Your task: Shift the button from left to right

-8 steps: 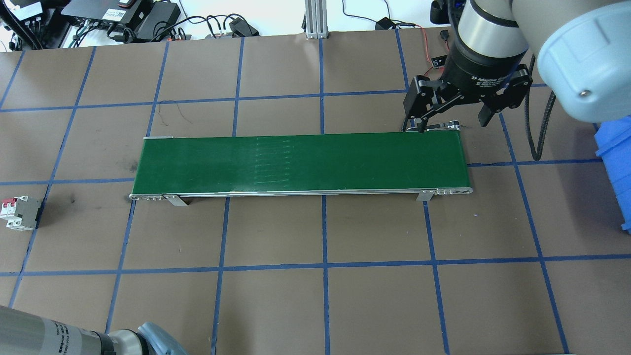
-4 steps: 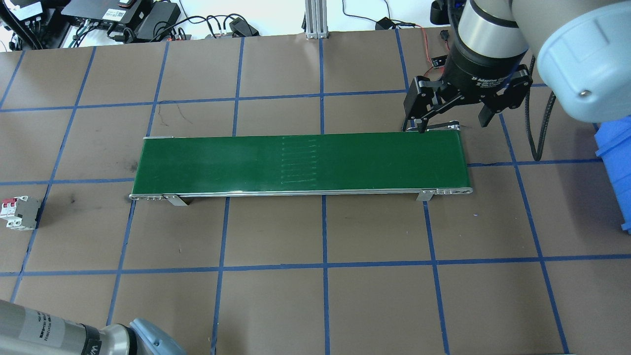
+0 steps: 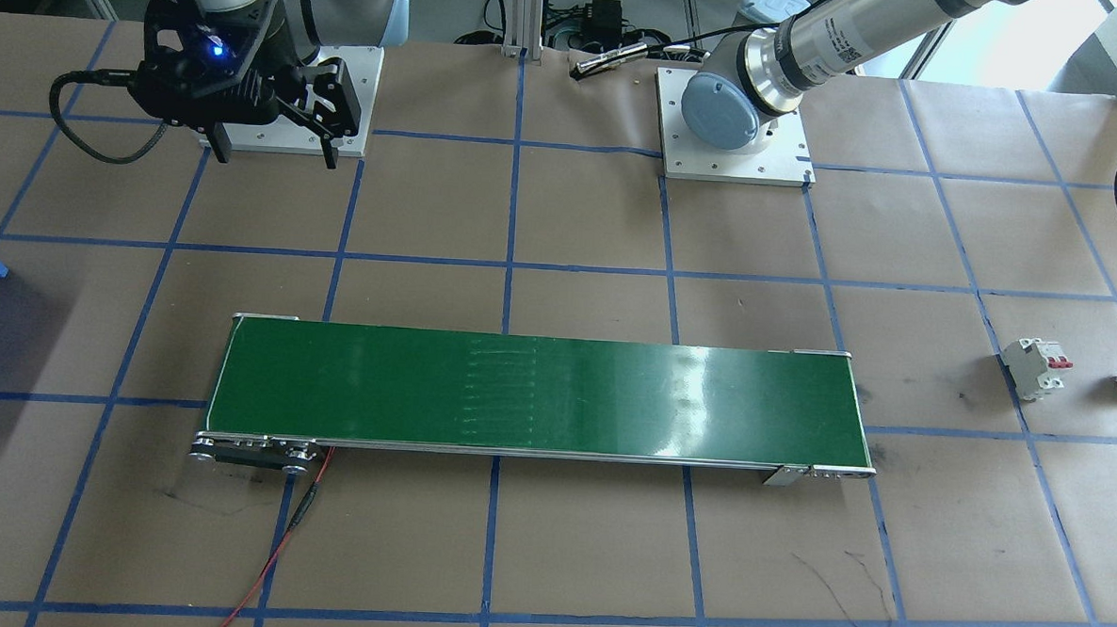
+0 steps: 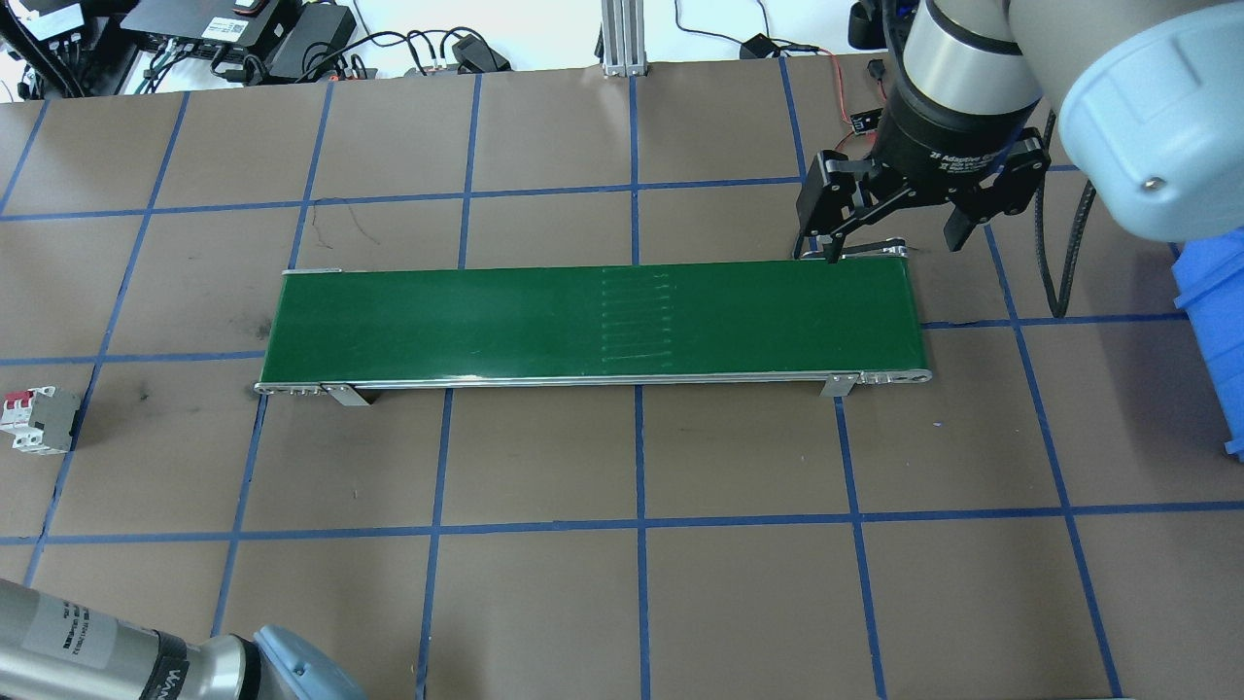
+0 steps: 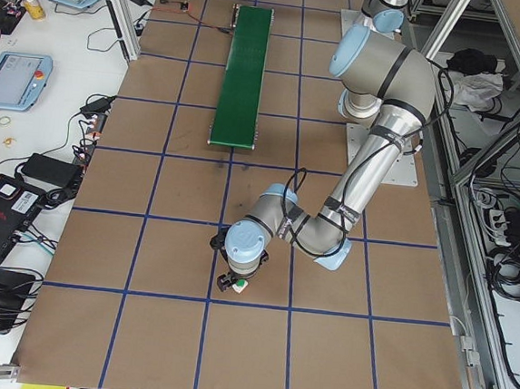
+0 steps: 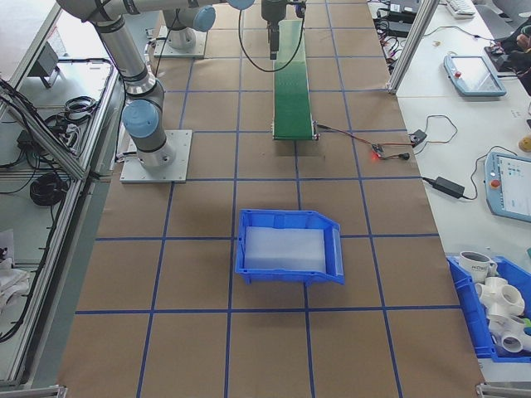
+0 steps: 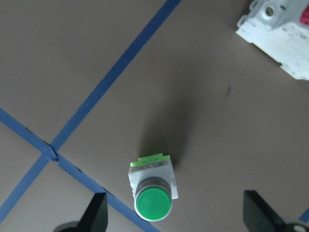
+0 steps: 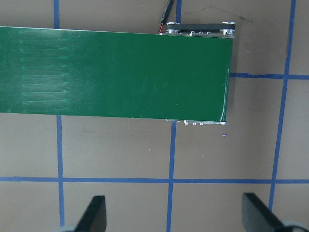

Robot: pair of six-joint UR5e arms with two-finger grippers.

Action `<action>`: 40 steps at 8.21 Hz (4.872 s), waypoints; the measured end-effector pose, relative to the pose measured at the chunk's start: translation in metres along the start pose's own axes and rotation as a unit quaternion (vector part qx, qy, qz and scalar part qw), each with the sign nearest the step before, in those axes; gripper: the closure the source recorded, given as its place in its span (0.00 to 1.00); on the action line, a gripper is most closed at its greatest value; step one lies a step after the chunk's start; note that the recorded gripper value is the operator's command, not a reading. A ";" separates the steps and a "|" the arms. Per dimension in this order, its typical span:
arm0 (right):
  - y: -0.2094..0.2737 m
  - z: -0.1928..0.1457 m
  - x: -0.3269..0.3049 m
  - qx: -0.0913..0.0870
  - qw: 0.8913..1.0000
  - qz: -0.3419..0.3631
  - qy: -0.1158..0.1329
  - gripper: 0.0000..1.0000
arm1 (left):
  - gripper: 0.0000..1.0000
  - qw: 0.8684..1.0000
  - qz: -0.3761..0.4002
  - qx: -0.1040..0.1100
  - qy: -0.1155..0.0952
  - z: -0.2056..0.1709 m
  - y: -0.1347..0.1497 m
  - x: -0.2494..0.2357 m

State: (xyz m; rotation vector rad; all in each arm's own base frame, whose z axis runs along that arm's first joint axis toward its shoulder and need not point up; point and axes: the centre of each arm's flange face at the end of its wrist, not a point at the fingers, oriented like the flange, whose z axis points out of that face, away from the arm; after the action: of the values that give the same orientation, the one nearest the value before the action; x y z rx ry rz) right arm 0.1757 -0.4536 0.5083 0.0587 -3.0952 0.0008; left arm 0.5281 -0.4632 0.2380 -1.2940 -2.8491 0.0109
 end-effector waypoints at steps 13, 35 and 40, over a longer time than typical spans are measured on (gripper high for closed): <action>0.000 0.001 0.000 -0.003 1.000 0.000 0.001 0.00 | 0.76 0.999 -0.019 -0.002 -0.027 0.024 0.003 -0.012; 0.001 0.001 0.000 -0.003 1.000 0.000 0.001 0.00 | 1.00 0.998 -0.062 0.016 -0.017 -0.172 -0.422 0.252; 0.000 0.002 0.001 -0.005 1.000 0.000 0.001 0.00 | 1.00 0.979 0.200 -0.023 -0.019 -0.121 -0.455 0.295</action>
State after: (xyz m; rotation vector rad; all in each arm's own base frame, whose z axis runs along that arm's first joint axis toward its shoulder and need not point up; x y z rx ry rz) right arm 0.1750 -0.4533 0.5066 0.0573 -3.0931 -0.0149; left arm -0.0066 -0.5406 0.3665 -1.8706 -2.5779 -0.0265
